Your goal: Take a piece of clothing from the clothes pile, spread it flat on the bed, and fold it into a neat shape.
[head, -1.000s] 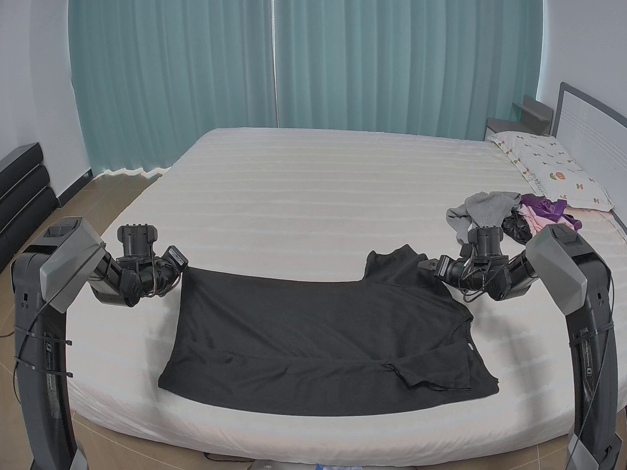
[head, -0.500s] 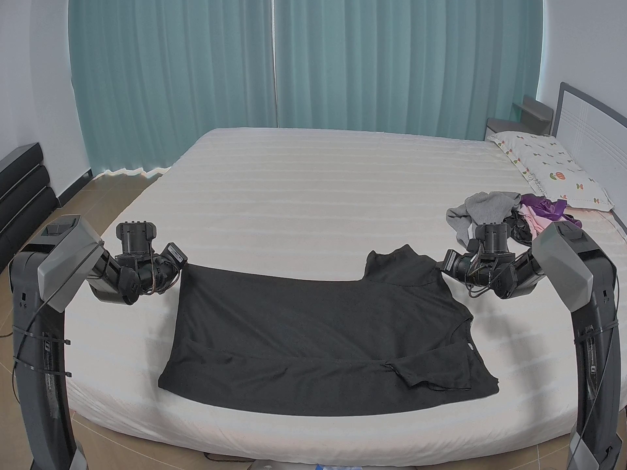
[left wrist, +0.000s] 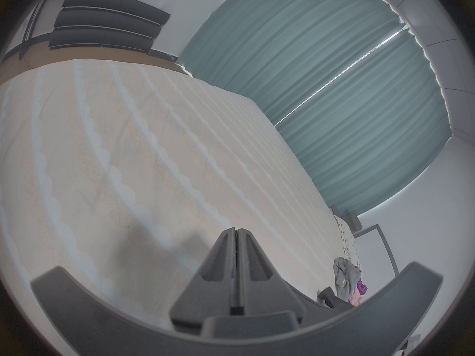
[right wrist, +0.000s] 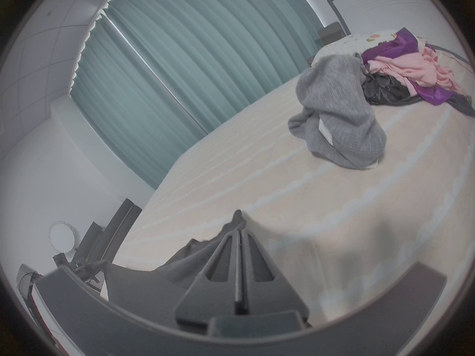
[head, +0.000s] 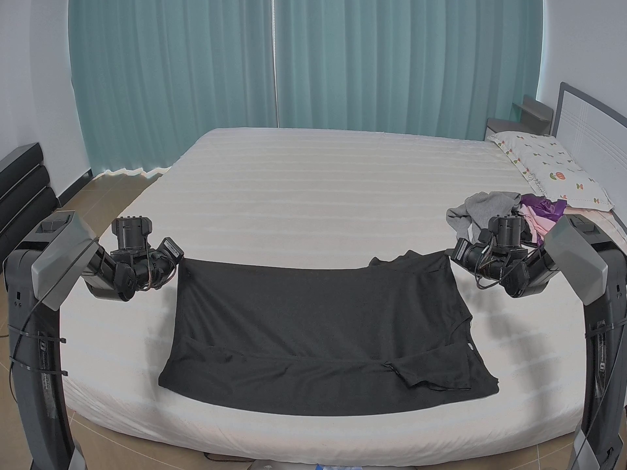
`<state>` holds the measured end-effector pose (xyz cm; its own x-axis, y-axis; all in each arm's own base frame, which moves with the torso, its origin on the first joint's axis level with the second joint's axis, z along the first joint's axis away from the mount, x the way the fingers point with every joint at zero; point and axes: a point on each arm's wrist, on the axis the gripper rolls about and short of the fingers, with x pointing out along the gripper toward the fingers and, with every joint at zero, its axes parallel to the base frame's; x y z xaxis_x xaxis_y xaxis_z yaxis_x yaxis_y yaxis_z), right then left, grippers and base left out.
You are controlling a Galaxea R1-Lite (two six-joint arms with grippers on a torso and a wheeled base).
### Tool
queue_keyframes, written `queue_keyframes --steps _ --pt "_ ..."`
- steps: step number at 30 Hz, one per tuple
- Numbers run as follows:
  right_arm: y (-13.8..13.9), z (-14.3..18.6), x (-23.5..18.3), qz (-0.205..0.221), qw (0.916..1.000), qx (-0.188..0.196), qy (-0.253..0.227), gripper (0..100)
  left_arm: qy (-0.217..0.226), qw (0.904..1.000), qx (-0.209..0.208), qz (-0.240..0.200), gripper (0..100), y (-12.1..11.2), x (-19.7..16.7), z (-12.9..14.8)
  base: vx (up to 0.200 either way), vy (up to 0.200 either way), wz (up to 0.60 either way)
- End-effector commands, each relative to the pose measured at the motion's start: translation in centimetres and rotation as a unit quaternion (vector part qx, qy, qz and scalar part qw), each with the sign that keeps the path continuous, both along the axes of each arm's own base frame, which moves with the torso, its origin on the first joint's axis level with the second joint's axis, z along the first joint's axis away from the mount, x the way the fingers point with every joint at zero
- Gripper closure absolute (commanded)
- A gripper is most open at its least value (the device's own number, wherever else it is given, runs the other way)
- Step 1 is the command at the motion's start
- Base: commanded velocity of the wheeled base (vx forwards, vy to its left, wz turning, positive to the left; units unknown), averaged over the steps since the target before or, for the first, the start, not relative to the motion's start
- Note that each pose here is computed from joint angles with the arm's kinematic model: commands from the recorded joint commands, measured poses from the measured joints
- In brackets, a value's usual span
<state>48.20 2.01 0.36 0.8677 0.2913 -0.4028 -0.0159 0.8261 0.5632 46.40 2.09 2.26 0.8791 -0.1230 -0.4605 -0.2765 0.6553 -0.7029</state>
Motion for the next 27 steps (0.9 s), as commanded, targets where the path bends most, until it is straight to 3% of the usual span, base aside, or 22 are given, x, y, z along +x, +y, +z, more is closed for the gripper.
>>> queue_keyframes --steps 1,27 --pt "0.0 0.9 -0.3 -0.003 1.0 0.003 -0.008 100 -0.011 0.9999 0.0 0.002 100 0.2 -0.2 0.8 0.0 0.0 0.0" --pt "0.0 1.9 -0.5 -0.015 0.9995 0.013 -0.027 100 -0.023 0.9997 0.002 0.006 100 0.5 -0.2 1.0 0.0 0.0 0.0"
